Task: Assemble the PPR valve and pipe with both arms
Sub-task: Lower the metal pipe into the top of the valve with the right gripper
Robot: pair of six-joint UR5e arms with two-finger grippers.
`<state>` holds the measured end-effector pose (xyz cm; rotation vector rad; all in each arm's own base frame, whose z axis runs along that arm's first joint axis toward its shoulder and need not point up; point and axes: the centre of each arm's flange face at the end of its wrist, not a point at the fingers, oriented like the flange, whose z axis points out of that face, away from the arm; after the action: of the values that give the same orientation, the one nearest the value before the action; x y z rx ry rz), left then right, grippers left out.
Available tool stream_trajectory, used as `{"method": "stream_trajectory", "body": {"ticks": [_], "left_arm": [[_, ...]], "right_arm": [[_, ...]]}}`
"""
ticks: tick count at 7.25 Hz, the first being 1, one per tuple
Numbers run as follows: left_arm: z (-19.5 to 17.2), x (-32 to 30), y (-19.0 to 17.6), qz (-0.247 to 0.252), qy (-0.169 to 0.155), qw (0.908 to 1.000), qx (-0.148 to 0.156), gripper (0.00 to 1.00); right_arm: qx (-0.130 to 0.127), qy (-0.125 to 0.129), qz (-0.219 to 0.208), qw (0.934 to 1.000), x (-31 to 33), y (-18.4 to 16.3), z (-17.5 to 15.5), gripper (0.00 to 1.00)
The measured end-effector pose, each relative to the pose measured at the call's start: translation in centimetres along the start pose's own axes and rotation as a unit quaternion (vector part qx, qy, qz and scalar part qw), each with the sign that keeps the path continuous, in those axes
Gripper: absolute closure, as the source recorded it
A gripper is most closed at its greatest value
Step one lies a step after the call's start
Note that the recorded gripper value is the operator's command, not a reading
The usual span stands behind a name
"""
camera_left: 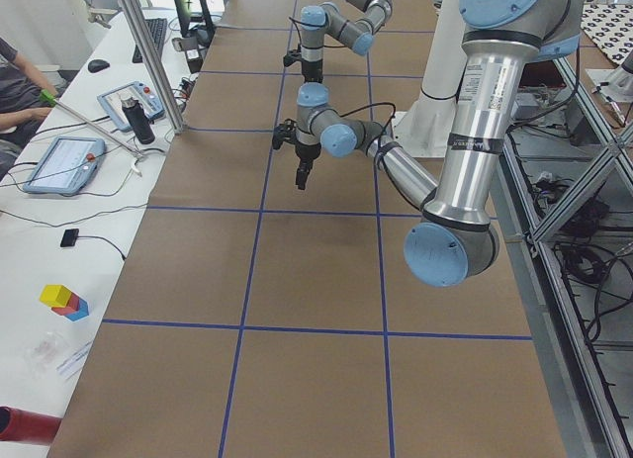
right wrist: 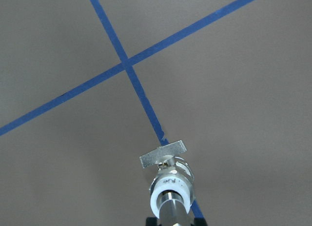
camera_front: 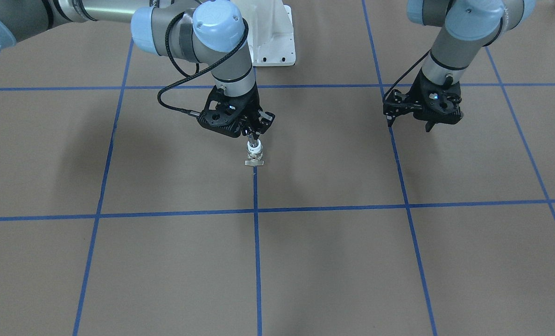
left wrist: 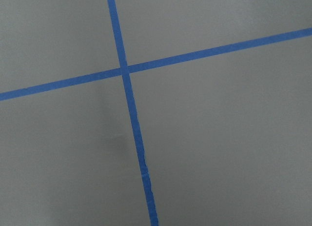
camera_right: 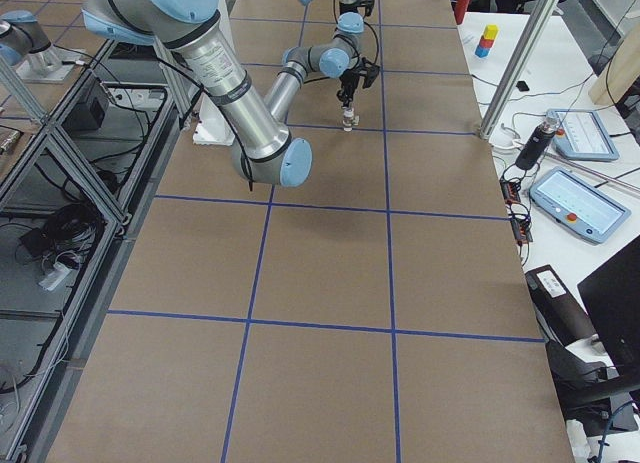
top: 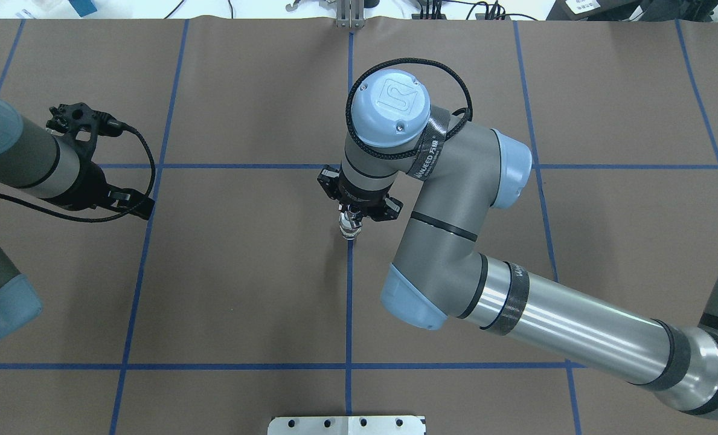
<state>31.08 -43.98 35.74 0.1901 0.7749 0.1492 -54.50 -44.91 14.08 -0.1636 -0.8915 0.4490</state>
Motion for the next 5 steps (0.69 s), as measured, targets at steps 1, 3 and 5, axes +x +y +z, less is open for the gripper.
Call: {"method": "stream_trajectory", "body": {"ticks": [1,3,5], "left_arm": [[0.04,-0.03,0.01,0.000,0.000,1.0000,0.000,0.01],[0.06,-0.05,0.01,-0.001,-0.001,1.0000,-0.001,0.01],[0.07,-0.05,0.01,-0.001,-0.001,1.0000,-0.001,0.01]], "right_arm": [[0.000,0.001,0.000,1.0000,0.00,0.05,0.18,1.00],[-0.001,0.003,-0.001,1.0000,-0.17,0.03,0.45,1.00],[-0.001,0.003,-0.005,1.0000,-0.25,0.02,0.53,1.00]]}}
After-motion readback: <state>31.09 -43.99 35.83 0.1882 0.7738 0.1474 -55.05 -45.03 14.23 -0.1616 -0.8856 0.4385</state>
